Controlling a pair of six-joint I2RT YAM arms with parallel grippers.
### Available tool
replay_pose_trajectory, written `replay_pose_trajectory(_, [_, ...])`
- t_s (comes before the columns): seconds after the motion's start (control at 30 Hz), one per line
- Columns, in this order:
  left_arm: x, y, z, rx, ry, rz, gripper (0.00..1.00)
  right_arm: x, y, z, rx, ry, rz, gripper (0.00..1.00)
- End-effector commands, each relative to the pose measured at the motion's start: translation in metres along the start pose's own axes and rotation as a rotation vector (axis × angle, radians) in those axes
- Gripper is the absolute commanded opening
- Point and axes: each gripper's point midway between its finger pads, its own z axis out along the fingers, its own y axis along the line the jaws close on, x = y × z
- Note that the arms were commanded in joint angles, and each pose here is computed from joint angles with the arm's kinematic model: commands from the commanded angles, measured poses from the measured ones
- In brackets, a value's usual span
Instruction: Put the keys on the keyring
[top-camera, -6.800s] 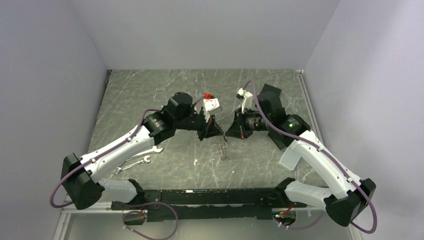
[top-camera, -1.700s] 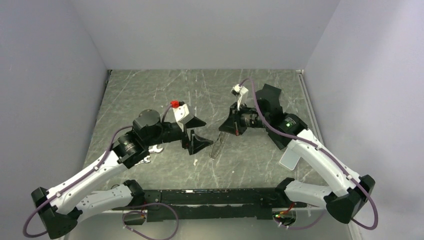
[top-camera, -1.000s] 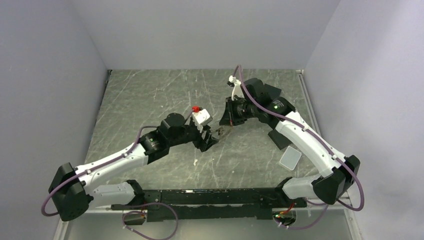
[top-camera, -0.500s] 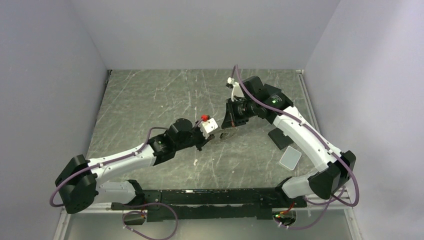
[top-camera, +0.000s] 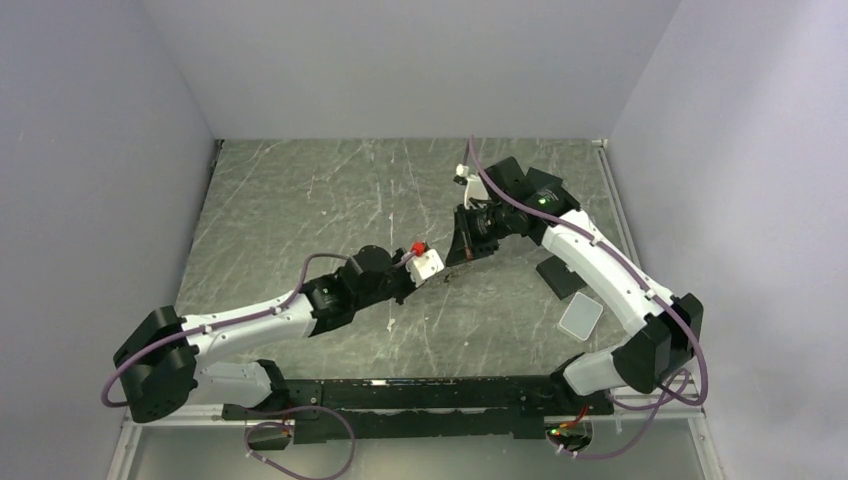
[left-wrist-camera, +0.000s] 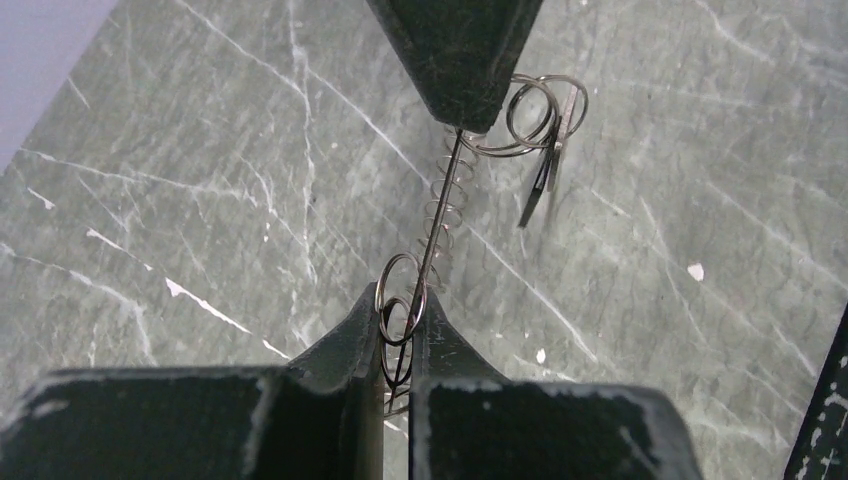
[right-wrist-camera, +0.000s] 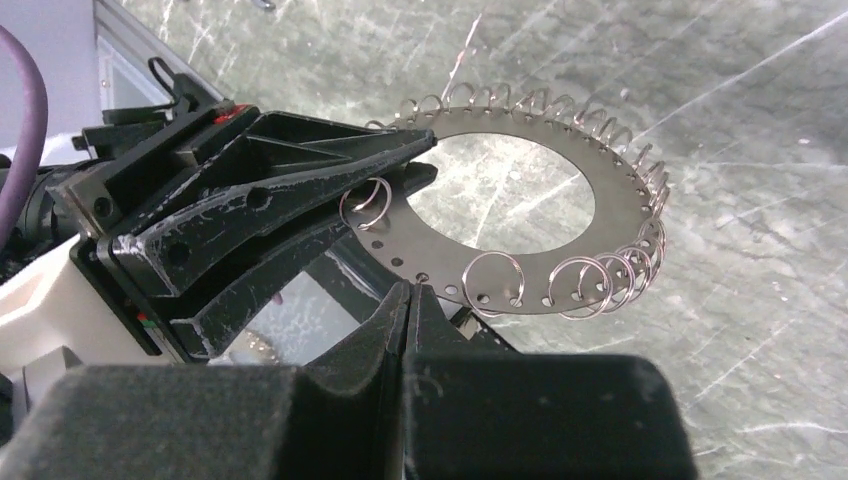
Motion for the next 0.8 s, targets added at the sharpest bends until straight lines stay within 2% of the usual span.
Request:
replay_pose_trajectory(0.0, [-0.013, 0.01, 0.003, -0.065, -0.065, 0.057, 0.0, 0.019, -0.002, 0.016, -0.059, 0.087, 0.047, 0.0])
replay_pose_trajectory(0.23, [0.011, 0.002, 0.007, -0.073, -0.038, 0.049, 0.0, 0.034, -0.016, 0.037, -0.054, 0.129, 0.094, 0.0])
replay_pose_trajectory(0.33, [0.023, 0.001, 0.012, -0.083, -0.021, 0.04, 0.05, 0.039, -0.023, 0.046, -0.05, 0.147, 0.117, 0.0])
replay_pose_trajectory(0.4, [0.03, 0.0, 0.014, -0.09, -0.017, 0.024, 0.14, 0.04, -0.027, 0.051, -0.052, 0.149, 0.131, 0.0])
replay_pose_trajectory(0.6, [0.032, 0.006, 0.009, -0.138, -0.029, -0.032, 0.62, 0.03, -0.036, 0.054, -0.04, 0.118, 0.175, 0.0])
replay_pose_trajectory(0.67, [0.023, 0.006, 0.002, -0.136, -0.057, -0.042, 0.68, 0.023, -0.038, 0.052, -0.034, 0.096, 0.188, 0.0])
replay_pose_trajectory(0.77, [0.006, 0.006, -0.011, -0.117, -0.095, -0.06, 0.7, 0.013, -0.038, 0.049, -0.03, 0.056, 0.202, 0.0])
